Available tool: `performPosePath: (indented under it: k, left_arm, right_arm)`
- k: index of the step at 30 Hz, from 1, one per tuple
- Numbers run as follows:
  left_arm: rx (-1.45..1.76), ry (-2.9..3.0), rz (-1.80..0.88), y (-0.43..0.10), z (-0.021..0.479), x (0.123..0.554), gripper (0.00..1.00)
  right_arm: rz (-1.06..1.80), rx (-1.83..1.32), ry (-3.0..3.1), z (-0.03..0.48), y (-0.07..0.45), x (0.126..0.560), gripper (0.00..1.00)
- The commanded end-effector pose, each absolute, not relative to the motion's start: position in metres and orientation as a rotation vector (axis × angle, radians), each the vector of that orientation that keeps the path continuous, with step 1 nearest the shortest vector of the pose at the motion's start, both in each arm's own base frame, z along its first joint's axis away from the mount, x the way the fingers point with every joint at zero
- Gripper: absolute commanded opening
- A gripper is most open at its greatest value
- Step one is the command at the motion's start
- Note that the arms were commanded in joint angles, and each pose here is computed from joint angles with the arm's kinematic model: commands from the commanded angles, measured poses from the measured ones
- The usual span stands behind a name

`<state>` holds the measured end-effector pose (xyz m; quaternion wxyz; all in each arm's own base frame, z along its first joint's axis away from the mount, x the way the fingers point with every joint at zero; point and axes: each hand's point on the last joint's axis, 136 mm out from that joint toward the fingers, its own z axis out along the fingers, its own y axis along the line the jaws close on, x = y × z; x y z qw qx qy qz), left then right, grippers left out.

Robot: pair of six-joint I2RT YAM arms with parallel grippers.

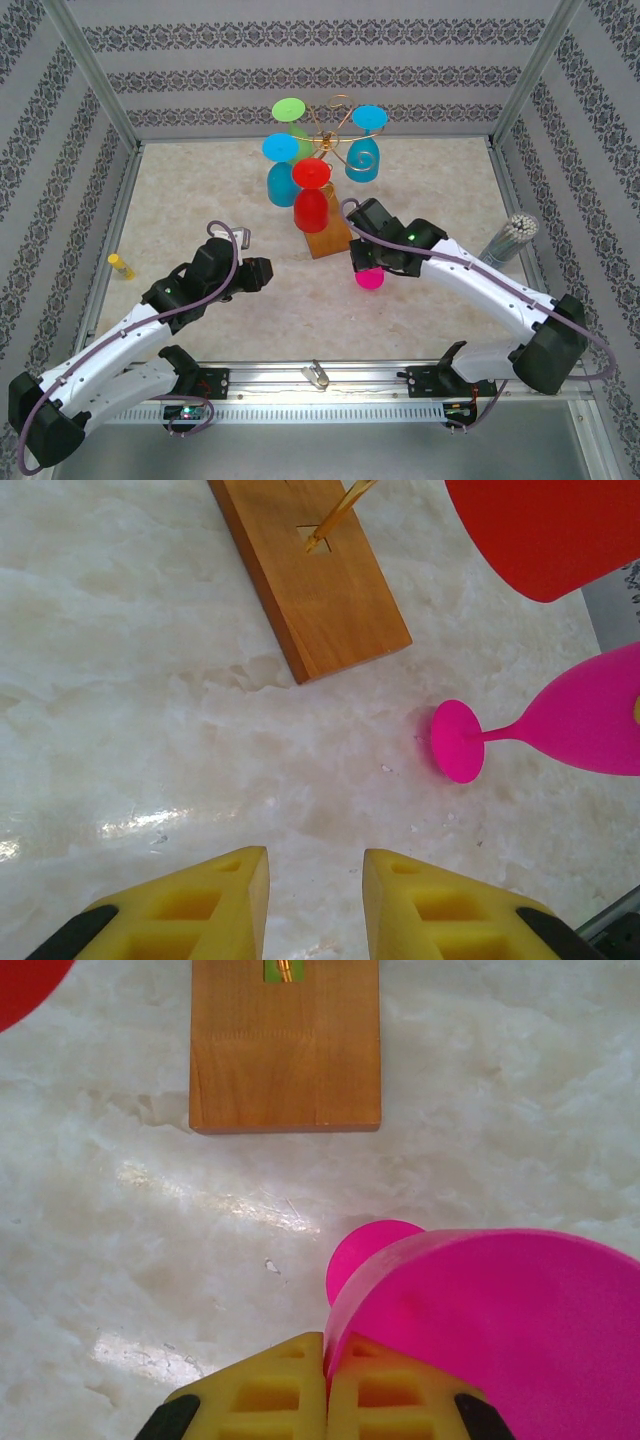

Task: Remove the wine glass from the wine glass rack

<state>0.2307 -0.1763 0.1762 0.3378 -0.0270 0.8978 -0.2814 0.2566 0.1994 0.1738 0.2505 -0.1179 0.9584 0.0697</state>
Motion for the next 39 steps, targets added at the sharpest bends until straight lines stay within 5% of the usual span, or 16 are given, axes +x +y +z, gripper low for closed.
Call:
performPosePath:
  k: [1,11,26,39]
  left_arm:
    - [-0.045,2.298,-0.712,-0.177,0.188,0.236,0.32]
    - [-0.041,2.305,-0.694,-0.175,0.187,0.237,0.32]
    - [-0.046,2.304,-0.685,-0.173,0.186,0.236,0.32]
    - [-0.029,2.271,-0.694,-0.174,0.2,0.239,0.32]
  right_arm:
    - [0.176,-0.322,2.611,0.168,0.199,0.263,0.0]
    - [0.182,-0.317,2.629,0.16,0.205,0.27,0.0]
    - [0.178,-0.308,2.627,0.163,0.204,0.273,0.29]
    - [0.227,-0.27,2.552,0.201,0.193,0.266,0.34]
